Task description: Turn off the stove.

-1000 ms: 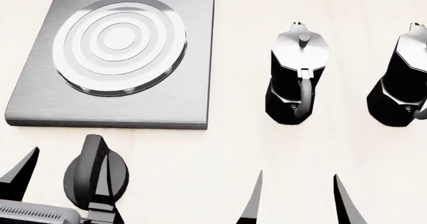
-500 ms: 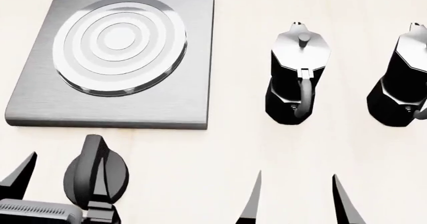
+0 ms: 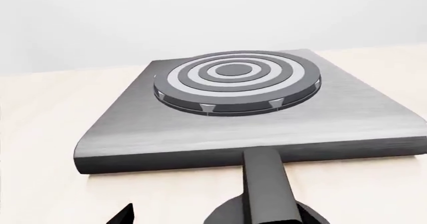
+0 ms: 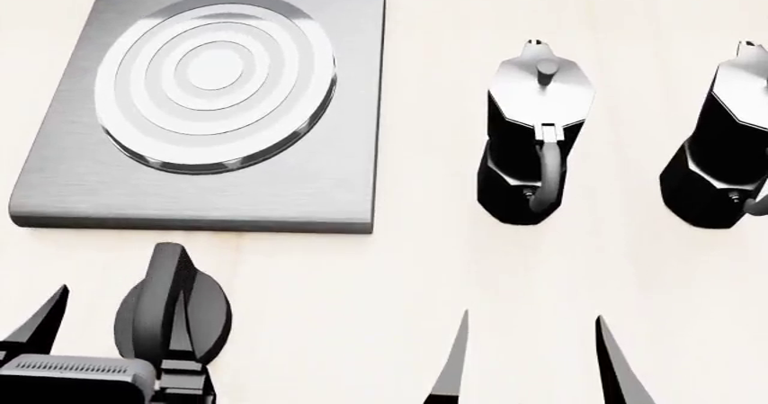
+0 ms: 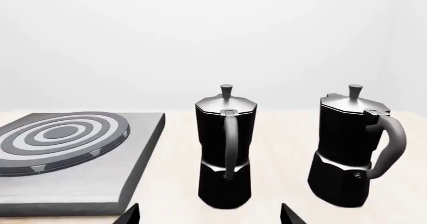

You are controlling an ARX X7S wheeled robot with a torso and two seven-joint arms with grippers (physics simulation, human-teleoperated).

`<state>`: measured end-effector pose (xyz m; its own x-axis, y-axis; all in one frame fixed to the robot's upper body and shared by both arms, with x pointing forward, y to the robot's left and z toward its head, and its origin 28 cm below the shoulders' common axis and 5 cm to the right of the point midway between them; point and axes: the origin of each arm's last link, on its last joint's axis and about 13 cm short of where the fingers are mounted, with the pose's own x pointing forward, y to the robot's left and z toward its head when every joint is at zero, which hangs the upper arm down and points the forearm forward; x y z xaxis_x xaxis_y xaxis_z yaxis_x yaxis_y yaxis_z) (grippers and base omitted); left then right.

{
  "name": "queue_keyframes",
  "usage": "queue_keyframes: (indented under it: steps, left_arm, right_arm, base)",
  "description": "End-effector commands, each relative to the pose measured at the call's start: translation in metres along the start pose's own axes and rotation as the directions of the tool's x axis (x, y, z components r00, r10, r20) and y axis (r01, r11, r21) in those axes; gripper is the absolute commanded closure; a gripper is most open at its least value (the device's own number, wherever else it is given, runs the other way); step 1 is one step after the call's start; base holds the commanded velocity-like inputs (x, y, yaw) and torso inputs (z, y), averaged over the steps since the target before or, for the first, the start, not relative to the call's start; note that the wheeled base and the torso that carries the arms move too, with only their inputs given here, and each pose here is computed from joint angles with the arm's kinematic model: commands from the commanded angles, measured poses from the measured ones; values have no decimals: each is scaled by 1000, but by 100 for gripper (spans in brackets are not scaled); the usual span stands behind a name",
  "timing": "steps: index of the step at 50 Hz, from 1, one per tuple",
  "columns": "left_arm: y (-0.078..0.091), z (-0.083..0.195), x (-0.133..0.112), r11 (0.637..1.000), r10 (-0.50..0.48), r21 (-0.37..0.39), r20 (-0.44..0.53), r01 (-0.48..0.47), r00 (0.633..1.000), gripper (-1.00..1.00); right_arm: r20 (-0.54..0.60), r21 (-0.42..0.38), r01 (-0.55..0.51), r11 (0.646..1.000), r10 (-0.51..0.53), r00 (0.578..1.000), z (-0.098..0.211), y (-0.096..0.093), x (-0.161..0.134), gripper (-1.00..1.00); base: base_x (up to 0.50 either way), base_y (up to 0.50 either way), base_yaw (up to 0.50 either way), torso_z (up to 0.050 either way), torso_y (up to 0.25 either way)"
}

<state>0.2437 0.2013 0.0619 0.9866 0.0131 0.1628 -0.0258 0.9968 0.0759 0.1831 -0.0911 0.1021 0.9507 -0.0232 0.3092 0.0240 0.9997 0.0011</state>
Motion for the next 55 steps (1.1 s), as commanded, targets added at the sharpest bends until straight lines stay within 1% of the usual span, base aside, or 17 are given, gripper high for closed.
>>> queue_keyframes:
  steps: [1, 22, 40, 55]
  left_arm:
    - [0, -5, 3, 1000, 22, -11, -18, -22, 1000, -100]
    - [0, -6, -2, 999, 31, -12, -37, -31, 999, -100]
    - [2, -4, -15, 999, 44, -21, -53, -46, 998, -100]
    - [6, -8, -18, 996, 86, -13, -79, -88, 993, -100]
  right_arm:
    - [14, -5, 2, 1000, -2, 1000, -1, -2, 3, -100]
    - [14, -5, 1, 1000, -1, 1000, -1, -2, 3, -100]
    - [12, -2, 2, 1000, -2, 1000, -1, -3, 2, -100]
    - [12, 1, 2, 1000, -2, 1000, 0, -3, 3, -100]
  base:
    - [0, 0, 0, 0, 0]
    - [0, 0, 0, 0, 0]
    - [0, 0, 0, 0, 0]
    - [0, 0, 0, 0, 0]
